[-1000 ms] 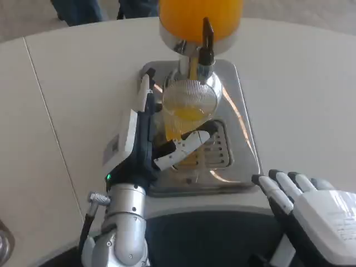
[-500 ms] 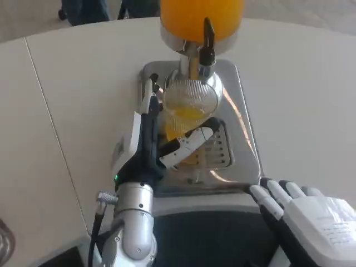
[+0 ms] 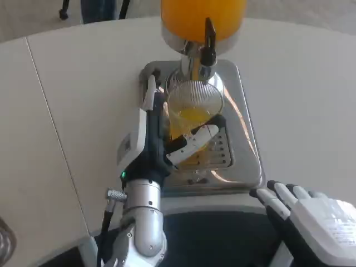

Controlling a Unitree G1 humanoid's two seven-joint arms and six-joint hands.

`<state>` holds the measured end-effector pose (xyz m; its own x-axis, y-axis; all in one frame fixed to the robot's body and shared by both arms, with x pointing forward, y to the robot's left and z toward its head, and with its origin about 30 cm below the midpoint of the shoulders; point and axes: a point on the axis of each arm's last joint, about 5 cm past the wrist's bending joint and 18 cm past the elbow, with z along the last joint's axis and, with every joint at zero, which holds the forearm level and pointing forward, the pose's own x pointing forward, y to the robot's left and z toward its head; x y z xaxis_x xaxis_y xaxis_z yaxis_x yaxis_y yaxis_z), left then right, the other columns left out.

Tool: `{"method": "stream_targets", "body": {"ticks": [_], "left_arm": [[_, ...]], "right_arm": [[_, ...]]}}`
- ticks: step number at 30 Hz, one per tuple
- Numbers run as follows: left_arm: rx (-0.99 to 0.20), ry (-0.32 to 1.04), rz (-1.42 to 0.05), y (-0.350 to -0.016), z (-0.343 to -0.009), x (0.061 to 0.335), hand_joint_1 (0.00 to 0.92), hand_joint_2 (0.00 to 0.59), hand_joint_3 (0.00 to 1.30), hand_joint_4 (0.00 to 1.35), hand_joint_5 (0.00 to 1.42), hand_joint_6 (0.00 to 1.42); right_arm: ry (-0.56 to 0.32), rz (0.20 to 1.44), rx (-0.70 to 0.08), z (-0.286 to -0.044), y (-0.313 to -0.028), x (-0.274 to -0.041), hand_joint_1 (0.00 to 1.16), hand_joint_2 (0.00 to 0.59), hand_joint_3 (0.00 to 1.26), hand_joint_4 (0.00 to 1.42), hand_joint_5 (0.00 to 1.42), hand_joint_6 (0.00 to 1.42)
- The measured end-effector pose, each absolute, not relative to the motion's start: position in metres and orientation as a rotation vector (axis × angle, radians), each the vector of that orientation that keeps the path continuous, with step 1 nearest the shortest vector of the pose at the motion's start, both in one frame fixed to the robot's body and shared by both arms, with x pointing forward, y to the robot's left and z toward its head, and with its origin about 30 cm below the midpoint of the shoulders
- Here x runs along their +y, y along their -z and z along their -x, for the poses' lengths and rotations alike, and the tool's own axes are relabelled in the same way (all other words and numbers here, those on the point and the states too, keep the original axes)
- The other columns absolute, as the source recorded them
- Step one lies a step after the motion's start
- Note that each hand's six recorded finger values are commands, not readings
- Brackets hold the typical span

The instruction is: Grasp the cup under the faucet to collect the drink, then remove the cup.

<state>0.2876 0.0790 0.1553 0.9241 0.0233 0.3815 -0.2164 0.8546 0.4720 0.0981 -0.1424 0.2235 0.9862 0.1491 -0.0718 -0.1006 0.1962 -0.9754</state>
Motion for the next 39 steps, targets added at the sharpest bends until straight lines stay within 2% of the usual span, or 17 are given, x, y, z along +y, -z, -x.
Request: {"method": "stream_targets", "body": {"ticks": [7,14,20,28,37,39], "left_arm": [[-0.376,-0.154,-0.61,-0.154,-0.287,0.072,0.426,0.059,0.0,0.0,0.19,0.63],[-0.365,-0.169,-0.614,-0.156,-0.287,0.067,0.42,0.056,0.0,0.0,0.24,0.67],[-0.353,-0.171,-0.622,-0.16,-0.289,0.062,0.408,0.059,0.0,0.0,0.3,0.78],[-0.343,-0.175,-0.665,-0.162,-0.292,0.052,0.407,0.059,0.0,0.0,0.34,0.84],[-0.347,-0.186,-0.719,-0.161,-0.292,0.044,0.412,0.069,0.0,0.0,0.48,1.06],[-0.348,-0.193,-0.735,-0.16,-0.292,0.042,0.424,0.081,0.0,0.05,0.54,1.17]], "right_arm": [[-0.16,1.361,-0.024,-0.098,-0.223,-0.145,0.71,0.39,0.08,0.0,0.0,0.0],[-0.152,1.356,-0.018,-0.098,-0.223,-0.147,0.73,0.385,0.1,0.0,0.0,0.0],[-0.153,1.351,-0.019,-0.098,-0.223,-0.147,0.74,0.387,0.1,0.0,0.0,0.0],[-0.141,1.354,-0.001,-0.097,-0.222,-0.15,0.75,0.389,0.1,0.0,0.0,0.0],[-0.131,1.346,0.011,-0.097,-0.222,-0.153,0.76,0.389,0.1,0.0,0.0,0.0],[-0.123,1.344,0.018,-0.096,-0.221,-0.155,0.76,0.391,0.1,0.0,0.0,0.0]]}}
